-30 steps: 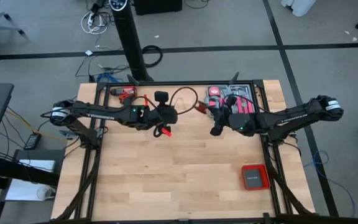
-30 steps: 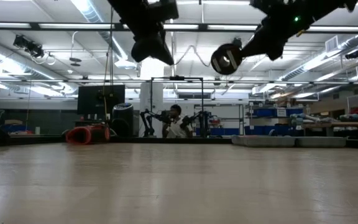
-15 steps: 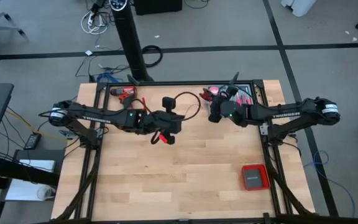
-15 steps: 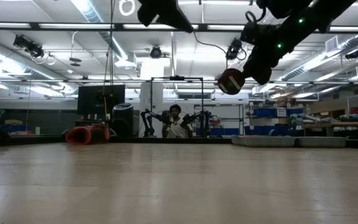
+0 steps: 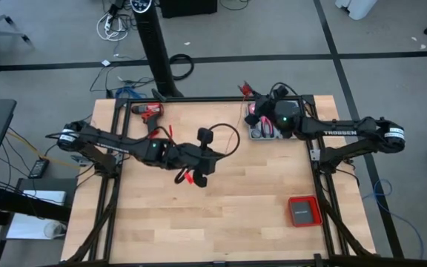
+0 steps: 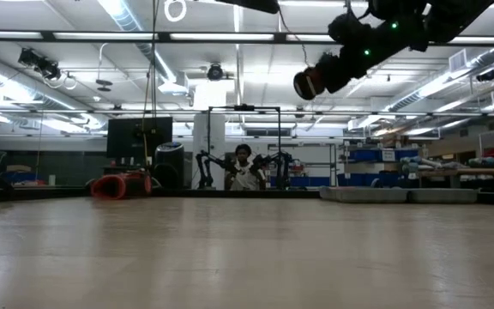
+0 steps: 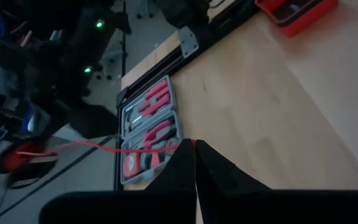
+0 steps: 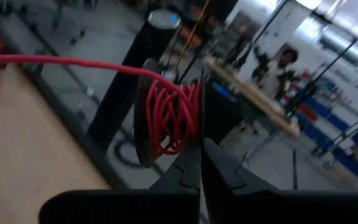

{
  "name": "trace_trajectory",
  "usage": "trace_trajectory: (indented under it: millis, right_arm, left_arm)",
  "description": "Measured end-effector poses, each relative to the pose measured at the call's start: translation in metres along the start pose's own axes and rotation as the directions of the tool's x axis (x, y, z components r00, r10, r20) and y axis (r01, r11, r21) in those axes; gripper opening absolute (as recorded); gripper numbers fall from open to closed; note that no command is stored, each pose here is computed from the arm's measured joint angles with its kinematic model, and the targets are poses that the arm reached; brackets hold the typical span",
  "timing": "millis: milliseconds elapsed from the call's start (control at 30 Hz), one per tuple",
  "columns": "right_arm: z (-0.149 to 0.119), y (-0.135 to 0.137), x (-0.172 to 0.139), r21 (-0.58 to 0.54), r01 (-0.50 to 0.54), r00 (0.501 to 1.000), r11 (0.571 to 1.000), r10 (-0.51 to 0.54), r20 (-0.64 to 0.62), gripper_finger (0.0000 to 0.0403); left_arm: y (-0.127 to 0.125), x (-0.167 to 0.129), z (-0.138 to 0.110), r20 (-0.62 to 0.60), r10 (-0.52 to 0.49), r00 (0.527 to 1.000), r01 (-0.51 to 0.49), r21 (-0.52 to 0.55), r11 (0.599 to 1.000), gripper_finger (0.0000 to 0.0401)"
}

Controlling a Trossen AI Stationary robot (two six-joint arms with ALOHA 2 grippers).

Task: Coil cords
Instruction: Uncoil the red wire from the black spool

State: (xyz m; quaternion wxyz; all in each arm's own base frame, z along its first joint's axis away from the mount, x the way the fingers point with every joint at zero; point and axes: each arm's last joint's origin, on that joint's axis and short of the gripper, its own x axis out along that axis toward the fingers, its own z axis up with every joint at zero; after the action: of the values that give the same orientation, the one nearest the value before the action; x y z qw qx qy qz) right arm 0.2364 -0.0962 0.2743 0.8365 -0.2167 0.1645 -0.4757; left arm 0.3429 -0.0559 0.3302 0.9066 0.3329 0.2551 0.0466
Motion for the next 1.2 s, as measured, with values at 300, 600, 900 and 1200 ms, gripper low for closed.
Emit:
trace_trajectory:
  millis: [300,600,900,1200]
  right_arm:
    - [0.008,-0.005,0.0,0.0,0.047,0.997,0.999,-0.047,0.06,0.0]
    - [0.017,-0.001,-0.01,-0.004,0.016,0.992,1.0,-0.016,0.123,0.0]
    - [0.019,0.021,-0.036,-0.097,-0.11,0.987,0.989,0.12,0.105,0.0]
    - [0.016,0.043,-0.072,-0.213,-0.221,0.971,0.952,0.236,0.046,0.0]
  left_arm:
    - [-0.009,-0.004,0.005,0.034,-0.056,0.998,0.057,-0.028,0.998,0.0]
    - [-0.015,-0.004,-0.005,-0.048,-0.144,0.988,0.14,-0.092,0.986,0.0]
    - [-0.012,-0.003,-0.009,-0.103,-0.067,0.992,0.057,-0.102,0.993,0.0]
    - [-0.013,0.009,-0.035,-0.194,-0.092,0.977,0.076,-0.088,0.993,0.0]
